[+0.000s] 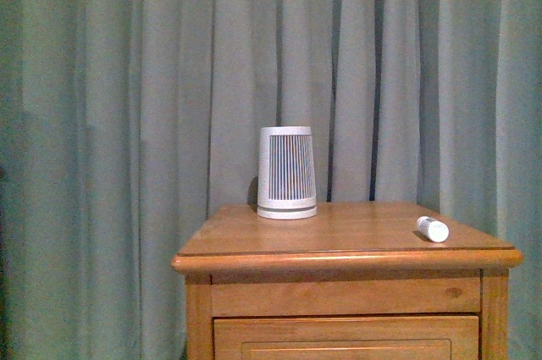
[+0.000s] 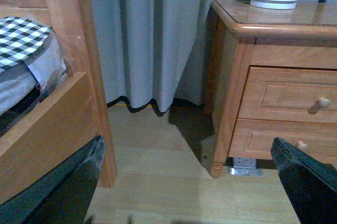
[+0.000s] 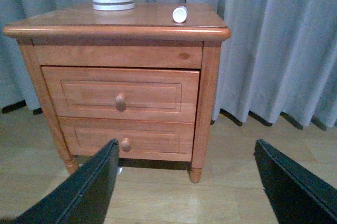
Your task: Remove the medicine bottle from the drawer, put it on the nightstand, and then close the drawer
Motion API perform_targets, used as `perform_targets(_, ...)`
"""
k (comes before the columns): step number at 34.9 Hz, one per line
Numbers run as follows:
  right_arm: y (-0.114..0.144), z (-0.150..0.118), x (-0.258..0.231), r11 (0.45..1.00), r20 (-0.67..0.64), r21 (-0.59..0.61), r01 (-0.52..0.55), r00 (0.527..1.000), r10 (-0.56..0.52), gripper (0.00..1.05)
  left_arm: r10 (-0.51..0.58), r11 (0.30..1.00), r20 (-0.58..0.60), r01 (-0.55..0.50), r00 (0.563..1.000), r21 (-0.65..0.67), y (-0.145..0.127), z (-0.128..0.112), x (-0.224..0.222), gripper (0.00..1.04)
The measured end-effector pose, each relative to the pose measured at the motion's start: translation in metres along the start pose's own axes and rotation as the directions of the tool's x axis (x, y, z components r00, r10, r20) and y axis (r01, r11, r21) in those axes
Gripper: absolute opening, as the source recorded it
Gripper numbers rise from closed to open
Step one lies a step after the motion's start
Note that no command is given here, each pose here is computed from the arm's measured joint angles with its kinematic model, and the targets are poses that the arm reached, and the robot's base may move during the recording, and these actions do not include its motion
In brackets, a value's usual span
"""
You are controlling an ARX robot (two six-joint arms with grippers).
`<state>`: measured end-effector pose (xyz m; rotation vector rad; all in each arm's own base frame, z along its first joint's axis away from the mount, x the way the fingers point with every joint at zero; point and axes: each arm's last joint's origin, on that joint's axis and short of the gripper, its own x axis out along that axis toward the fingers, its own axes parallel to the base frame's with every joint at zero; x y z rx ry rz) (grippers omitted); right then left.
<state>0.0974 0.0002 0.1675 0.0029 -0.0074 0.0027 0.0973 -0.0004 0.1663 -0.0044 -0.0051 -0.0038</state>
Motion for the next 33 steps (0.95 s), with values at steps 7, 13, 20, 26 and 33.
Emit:
perform_targets(7,0.0000,0.0000,0.0000,1.000,0.000,0.000,0.000,1.000,0.000,0.98,0.000,1.000,0.000,0.000,1.000,0.000,0.0000,0.0000,0.0000,0.98)
perform_targets(13,0.0000,0.0000,0.0000,1.000,0.000,0.000,0.000,1.000,0.000,0.98,0.000,1.000,0.000,0.000,1.000,0.000,0.0000,0.0000,0.0000,0.98)
perform_targets(20,0.0000,0.0000,0.0000,1.000,0.000,0.000,0.000,1.000,0.000,0.98,0.000,1.000,0.000,0.000,1.000,0.000,0.0000,0.0000,0.0000,0.98)
perform_targets(26,0.0000,0.0000,0.0000,1.000,0.000,0.000,0.000,1.000,0.000,0.98,0.000,1.000,0.000,0.000,1.000,0.000,0.0000,0.0000,0.0000,0.98)
perform_targets(33,0.0000,0.0000,0.0000,1.000,0.000,0.000,0.000,1.000,0.000,0.98,0.000,1.000,0.000,0.000,1.000,0.000,0.0000,0.0000,0.0000,0.98)
